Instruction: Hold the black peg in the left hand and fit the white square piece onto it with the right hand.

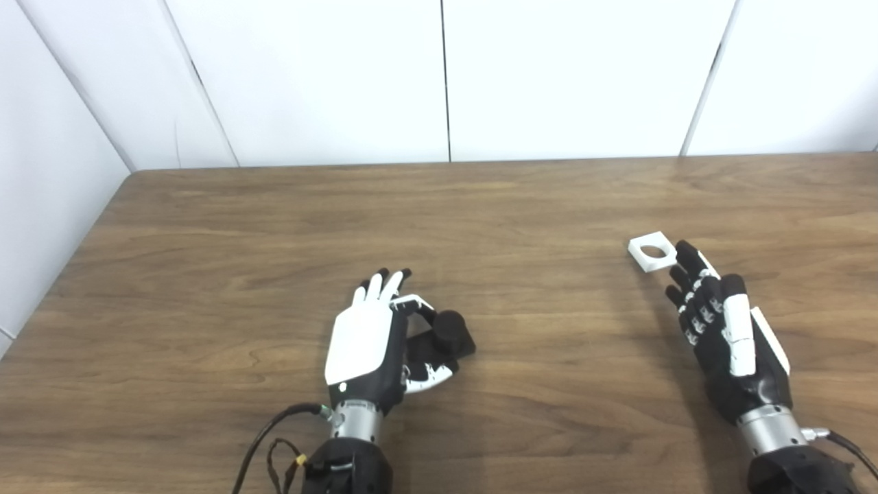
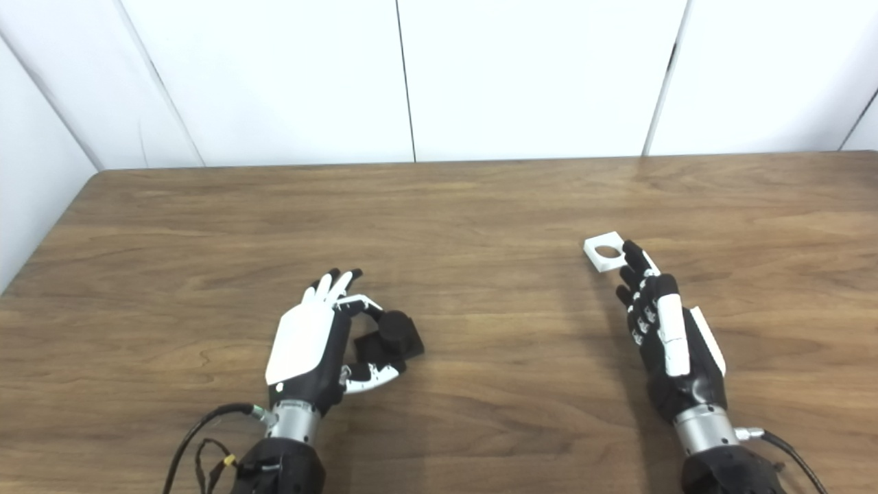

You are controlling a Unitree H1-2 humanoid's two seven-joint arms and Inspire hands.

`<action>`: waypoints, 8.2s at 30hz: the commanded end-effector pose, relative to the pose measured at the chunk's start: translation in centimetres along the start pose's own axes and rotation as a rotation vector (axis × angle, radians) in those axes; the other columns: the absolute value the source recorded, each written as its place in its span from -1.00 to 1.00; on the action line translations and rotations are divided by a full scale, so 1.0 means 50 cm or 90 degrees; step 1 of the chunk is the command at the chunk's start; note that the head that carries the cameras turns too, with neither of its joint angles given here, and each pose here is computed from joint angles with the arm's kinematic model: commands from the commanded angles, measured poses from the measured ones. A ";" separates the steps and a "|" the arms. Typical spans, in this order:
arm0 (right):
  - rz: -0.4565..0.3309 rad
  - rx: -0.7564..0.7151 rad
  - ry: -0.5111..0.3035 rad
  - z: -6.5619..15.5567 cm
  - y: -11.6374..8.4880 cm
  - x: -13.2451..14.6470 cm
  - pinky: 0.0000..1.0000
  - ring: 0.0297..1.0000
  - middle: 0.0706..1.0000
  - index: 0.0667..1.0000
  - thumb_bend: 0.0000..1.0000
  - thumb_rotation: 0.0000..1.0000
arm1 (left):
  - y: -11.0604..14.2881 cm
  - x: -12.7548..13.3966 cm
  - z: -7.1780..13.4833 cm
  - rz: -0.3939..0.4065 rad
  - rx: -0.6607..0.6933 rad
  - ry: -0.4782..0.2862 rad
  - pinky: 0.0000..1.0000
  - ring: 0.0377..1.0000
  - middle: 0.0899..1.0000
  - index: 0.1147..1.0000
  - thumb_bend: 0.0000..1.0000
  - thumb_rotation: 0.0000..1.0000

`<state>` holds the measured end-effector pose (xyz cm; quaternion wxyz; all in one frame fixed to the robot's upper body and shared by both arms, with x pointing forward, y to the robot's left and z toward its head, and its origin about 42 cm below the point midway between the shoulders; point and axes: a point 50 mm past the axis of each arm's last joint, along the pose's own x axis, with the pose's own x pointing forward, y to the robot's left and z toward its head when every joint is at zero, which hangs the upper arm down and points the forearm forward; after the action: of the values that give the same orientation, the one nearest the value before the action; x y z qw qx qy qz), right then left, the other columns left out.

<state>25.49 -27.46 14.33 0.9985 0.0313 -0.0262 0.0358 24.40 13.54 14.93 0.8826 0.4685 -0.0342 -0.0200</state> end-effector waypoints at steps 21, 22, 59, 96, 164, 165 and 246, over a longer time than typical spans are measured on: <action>0.015 -0.016 -0.021 0.015 -0.004 -0.012 1.00 1.00 1.00 0.91 0.34 1.00 | -0.031 -0.046 0.032 -0.060 -0.007 -0.063 1.00 0.97 0.87 -0.14 0.01 -0.82; 0.015 -0.017 -0.020 0.015 -0.004 -0.011 1.00 1.00 1.00 0.91 0.34 1.00 | -0.031 -0.046 0.032 -0.061 -0.008 -0.062 1.00 0.98 0.87 -0.14 0.01 -0.82; -0.018 -0.519 -0.099 0.164 -0.040 0.193 1.00 0.99 0.91 0.66 0.58 0.00 | -0.040 -0.039 0.013 -0.060 0.008 -0.058 1.00 0.96 0.85 -0.14 0.02 -0.83; 0.129 -0.830 -0.008 0.186 -0.102 0.344 1.00 1.00 1.00 0.46 0.84 -0.41 | -0.045 -0.030 -0.002 -0.058 -0.004 -0.058 1.00 0.98 0.89 -0.14 0.01 -0.84; 0.223 -1.006 0.058 0.165 -0.110 0.442 1.00 1.00 0.96 0.44 0.83 -0.38 | -0.053 -0.035 0.015 -0.051 -0.016 -0.053 1.00 0.96 0.86 -0.14 0.02 -0.84; 0.224 -1.008 0.058 0.165 -0.110 0.442 1.00 1.00 0.96 0.42 0.83 -0.39 | -0.053 -0.034 0.015 -0.051 -0.016 -0.055 1.00 0.96 0.86 -0.14 0.02 -0.84; 0.315 -1.008 0.074 0.150 -0.094 0.436 0.99 1.00 0.90 0.19 0.27 -0.28 | -0.056 -0.030 0.037 -0.042 -0.013 -0.055 1.00 0.96 0.85 -0.14 0.01 -0.83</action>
<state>46.85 -31.66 22.42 0.6969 -0.6828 -0.0059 0.2192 23.17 11.12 14.24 0.8857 0.4551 -0.0693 -0.0598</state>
